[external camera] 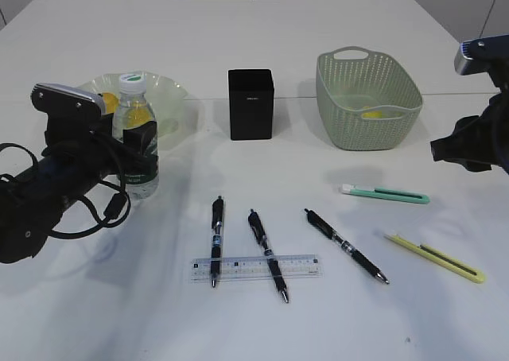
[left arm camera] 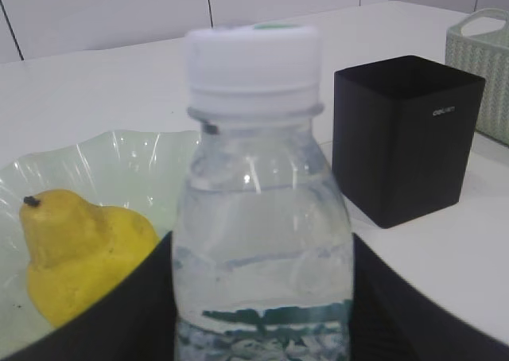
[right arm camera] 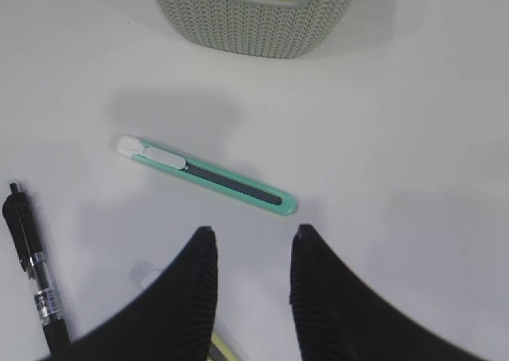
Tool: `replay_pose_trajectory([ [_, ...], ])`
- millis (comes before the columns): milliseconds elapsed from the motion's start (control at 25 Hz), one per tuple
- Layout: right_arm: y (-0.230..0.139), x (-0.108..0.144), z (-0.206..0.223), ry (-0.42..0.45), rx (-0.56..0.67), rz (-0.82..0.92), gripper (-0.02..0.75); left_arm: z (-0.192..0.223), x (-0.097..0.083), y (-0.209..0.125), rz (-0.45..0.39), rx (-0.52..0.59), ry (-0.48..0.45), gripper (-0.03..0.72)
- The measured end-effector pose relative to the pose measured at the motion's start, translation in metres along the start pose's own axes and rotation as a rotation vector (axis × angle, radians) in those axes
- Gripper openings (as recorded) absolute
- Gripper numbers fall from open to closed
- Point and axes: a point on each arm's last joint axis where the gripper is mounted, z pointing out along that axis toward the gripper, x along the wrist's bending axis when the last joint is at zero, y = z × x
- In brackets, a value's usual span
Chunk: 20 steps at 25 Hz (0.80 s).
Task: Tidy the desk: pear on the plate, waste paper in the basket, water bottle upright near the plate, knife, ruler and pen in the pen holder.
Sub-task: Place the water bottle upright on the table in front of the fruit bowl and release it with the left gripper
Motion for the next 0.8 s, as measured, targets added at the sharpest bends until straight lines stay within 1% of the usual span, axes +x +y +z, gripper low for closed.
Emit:
replay_pose_trajectory([
  [800,0.0001,0.0000,0.0000,0.000,-0.001,0.000,0.239,0.0000,0.0000,0.0000,0.000,0.000,0.000,0.380],
])
